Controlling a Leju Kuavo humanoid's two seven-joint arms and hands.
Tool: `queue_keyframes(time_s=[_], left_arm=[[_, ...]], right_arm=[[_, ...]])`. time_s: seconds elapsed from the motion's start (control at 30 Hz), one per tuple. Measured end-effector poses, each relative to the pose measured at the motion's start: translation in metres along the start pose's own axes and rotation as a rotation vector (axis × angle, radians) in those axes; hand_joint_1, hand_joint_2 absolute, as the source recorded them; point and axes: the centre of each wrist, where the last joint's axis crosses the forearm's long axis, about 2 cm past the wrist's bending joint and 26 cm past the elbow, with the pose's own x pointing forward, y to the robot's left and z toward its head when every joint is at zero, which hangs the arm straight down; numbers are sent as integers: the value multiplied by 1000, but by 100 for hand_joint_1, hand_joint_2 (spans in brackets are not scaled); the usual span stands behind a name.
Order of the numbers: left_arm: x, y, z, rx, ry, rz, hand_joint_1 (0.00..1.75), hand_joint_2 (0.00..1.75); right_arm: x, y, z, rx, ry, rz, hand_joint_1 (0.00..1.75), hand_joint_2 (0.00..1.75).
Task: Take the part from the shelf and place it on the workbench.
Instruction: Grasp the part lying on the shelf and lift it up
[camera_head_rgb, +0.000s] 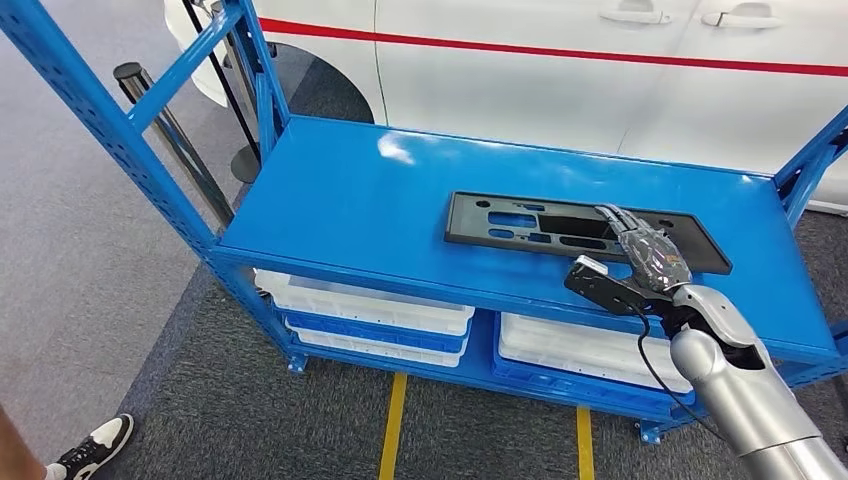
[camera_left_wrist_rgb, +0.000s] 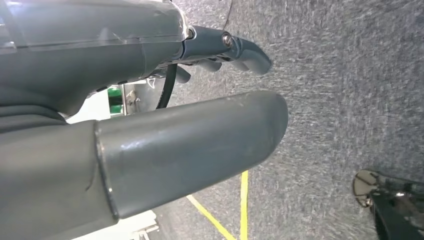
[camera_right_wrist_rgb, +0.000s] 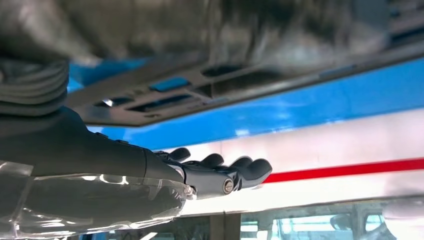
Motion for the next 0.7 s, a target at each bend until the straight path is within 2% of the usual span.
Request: queue_keyframes(time_s=[0.37,0.57,0.7], left_arm=[[1,2,0,8,-6,6,0,0],[-1,2,0,8,-14,41,0,0],[0,2,0,3,-25,51,0,0]], right_arm=[[35,23,-26,95,-29,-7,0,175],[51,32,-36,178,-71,49,0,175],[60,38,-42,177,-52,110,0,175]])
